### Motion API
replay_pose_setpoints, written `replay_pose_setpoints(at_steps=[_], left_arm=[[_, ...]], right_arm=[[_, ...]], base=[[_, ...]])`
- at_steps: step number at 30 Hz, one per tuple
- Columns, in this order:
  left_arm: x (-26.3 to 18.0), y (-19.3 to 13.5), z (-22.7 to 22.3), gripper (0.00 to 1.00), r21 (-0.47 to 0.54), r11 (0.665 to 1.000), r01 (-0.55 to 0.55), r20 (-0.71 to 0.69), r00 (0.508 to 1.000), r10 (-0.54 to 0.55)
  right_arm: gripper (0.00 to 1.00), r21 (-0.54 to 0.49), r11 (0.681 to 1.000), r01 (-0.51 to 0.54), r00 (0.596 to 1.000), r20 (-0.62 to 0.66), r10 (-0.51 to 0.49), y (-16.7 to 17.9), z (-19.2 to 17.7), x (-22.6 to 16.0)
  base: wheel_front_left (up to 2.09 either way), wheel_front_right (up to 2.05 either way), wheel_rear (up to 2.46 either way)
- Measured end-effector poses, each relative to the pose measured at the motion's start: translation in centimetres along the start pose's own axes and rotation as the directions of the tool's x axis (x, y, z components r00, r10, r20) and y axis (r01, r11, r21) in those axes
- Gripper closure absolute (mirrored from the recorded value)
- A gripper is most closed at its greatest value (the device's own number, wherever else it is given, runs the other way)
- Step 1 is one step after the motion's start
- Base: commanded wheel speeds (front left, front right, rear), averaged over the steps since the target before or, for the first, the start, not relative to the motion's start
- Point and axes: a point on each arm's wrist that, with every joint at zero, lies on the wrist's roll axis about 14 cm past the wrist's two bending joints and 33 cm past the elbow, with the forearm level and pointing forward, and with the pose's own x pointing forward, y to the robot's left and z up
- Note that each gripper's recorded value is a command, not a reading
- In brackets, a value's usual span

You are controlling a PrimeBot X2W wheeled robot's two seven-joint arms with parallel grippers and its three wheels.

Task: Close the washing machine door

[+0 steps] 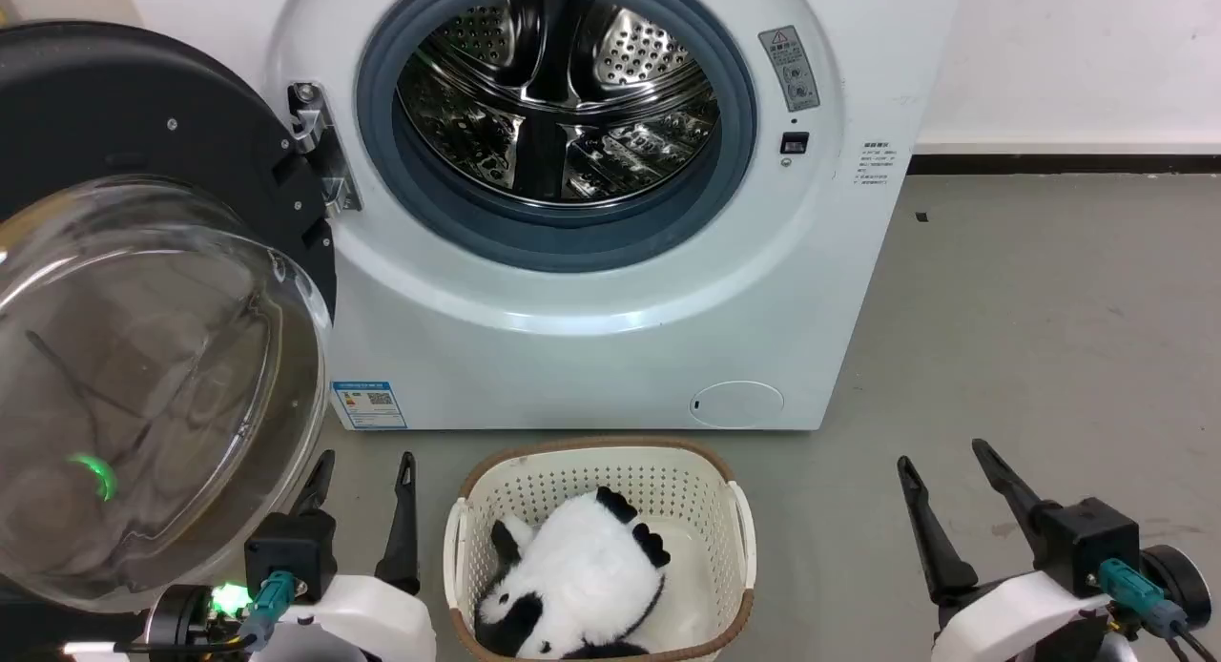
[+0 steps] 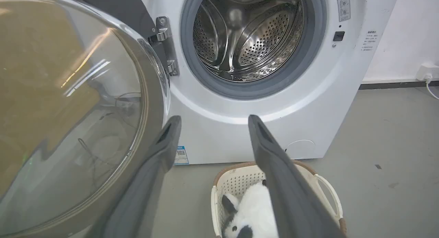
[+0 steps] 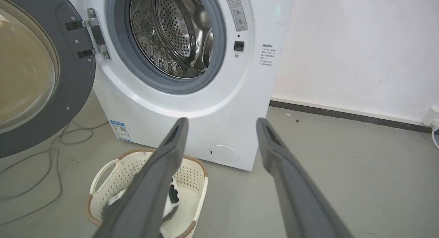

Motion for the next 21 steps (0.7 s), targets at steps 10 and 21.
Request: replay_pose_setpoints(at_steps=[10,21], left_arm=[[-0.3,0.5,0.2,0.0,-0.009,1.0,-0.014,0.019,1.0,0.014],[-1.2,1.9,0.2,0.0,-0.018,0.998,-0.056,0.032,0.998,0.057]], right_arm=[[0.0,0.018,1.0,-0.017,1.0,0.025,0.017,0.6,0.3,0.3],[0.0,0.039,0.997,-0.069,0.997,0.047,0.067,2.2,0.6,1.0]], base=[[0.0,0.0,0.0],[0.0,0.0,0.0]])
